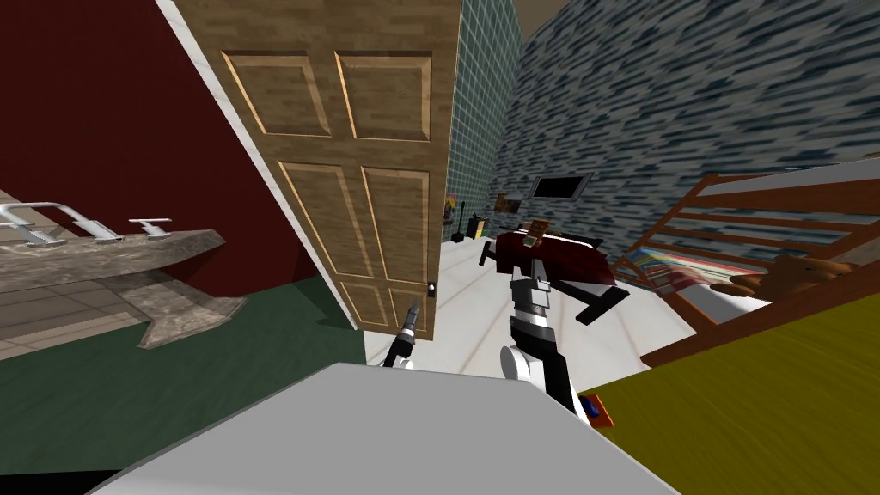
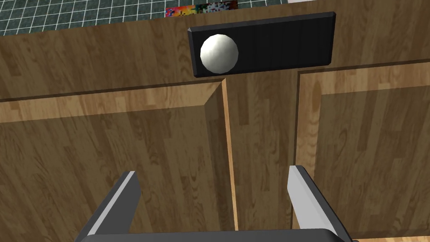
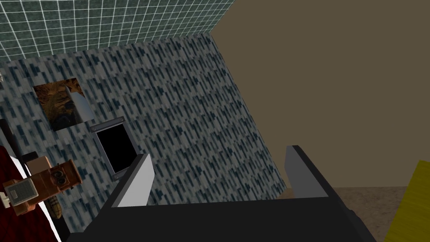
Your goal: Push the door open
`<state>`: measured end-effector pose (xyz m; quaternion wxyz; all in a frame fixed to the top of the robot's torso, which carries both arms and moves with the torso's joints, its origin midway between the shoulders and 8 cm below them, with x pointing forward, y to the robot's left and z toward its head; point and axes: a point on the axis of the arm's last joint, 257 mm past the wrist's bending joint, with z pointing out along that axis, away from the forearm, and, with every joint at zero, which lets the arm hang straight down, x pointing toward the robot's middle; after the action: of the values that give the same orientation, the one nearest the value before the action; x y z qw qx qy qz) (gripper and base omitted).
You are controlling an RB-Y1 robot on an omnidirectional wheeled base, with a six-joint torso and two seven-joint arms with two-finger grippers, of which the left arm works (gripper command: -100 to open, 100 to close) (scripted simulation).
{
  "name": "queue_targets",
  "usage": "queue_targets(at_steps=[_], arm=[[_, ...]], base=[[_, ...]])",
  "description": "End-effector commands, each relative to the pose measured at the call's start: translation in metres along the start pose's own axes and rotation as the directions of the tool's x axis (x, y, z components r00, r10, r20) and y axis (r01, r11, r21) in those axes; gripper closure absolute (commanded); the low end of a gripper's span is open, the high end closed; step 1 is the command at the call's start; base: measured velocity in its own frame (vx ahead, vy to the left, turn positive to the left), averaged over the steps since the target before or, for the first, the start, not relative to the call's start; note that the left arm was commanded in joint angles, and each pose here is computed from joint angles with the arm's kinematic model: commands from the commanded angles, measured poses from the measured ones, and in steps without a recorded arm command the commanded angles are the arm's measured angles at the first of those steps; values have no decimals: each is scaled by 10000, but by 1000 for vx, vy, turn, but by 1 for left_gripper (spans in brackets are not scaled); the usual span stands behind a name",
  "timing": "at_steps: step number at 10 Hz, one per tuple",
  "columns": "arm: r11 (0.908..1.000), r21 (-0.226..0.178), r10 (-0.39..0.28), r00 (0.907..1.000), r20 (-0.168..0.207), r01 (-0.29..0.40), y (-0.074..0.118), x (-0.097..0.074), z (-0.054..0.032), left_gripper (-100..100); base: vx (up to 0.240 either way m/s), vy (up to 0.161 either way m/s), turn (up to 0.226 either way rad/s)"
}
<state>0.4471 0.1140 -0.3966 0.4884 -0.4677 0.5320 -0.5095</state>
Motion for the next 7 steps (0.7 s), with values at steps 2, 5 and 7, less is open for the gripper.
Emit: queue_targets(at_steps=[2,5,7], arm=[[9996,2,284,9996,84,-284,22,-176,11,-100],[9999,23,157,9998,138,-157,4,-139,33,-100],[9998,50,-171,9997,151,170,-35,10,51,-100]], base=[[257,25,-25],[177,-79,-18],[144,-116,-18]])
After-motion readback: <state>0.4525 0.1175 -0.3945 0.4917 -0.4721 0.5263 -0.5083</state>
